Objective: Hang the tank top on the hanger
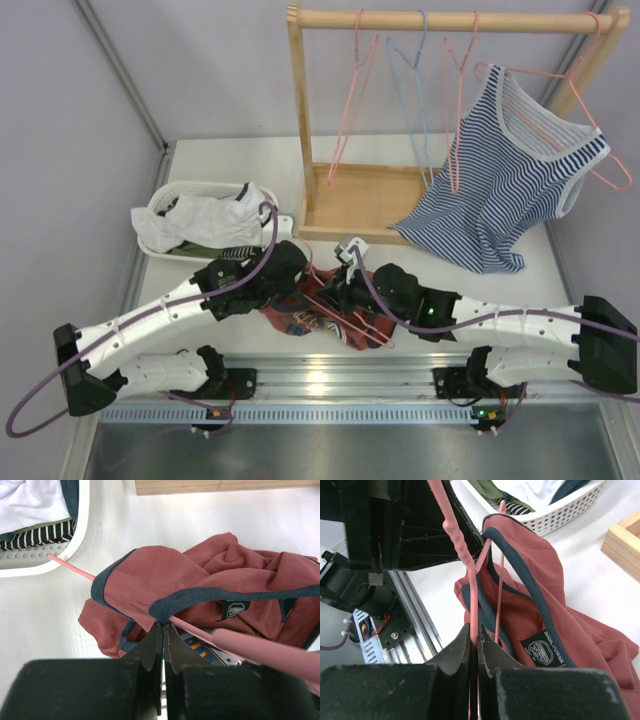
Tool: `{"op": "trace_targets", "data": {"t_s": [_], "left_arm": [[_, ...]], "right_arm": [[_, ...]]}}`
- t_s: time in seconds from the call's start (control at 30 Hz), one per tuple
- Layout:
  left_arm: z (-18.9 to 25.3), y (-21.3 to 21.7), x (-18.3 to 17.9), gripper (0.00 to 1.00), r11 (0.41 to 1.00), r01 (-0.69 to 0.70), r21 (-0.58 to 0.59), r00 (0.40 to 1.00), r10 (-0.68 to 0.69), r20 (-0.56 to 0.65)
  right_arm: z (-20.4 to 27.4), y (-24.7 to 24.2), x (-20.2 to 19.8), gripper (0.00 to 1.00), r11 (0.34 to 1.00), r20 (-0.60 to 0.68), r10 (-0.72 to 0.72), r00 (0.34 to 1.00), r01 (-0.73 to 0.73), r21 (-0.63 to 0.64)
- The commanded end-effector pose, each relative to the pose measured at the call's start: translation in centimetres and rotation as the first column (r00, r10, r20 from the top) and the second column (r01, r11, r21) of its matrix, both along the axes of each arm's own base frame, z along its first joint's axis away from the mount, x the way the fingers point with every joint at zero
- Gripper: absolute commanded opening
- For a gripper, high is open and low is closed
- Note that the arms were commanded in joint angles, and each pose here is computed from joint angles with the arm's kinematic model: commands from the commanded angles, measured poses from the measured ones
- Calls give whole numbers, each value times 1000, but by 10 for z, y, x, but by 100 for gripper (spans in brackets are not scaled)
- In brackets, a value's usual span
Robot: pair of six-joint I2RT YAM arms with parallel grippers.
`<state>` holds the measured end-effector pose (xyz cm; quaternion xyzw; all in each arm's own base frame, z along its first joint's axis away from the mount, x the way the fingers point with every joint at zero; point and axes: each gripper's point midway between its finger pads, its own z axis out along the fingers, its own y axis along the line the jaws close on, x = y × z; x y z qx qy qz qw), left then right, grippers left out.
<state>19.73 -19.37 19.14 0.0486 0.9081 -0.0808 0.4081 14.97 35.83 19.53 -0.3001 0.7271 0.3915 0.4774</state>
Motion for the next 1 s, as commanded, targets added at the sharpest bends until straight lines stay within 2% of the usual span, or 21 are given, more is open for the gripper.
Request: {"op": "trace_targets", "data": {"t_s": [0.0,0.1,0.13,0.27,0.37,0.6,0.77,0.97], "left_arm": [[23,-3,-1,0,998,21,-63,999,-19,43],[23,0,-2,8,997,24,-71,999,-20,47],[25,1,-3,14,997,25,-73,998,-21,52],[28,4,-6,29,996,46,-82,997,-41,60],[31,5,-9,38,993,73,-97,995,-67,71],[50,2,-19,41,970,171,-173,980,-149,133],[66,-13,-32,43,912,310,-269,942,-257,214],[63,-21,-42,46,863,385,-326,915,-311,257]], "right_arm": [[42,19,1,0,989,63,43,997,-51,140],[43,22,1,0,988,59,47,997,-55,144],[43,23,1,0,987,59,48,997,-56,148],[43,22,2,0,988,58,43,997,-51,148],[44,22,2,0,987,58,43,997,-51,152],[44,22,3,0,986,56,42,998,-50,159],[45,23,3,0,986,54,45,998,-53,160],[46,23,3,0,986,55,45,997,-53,160]]}}
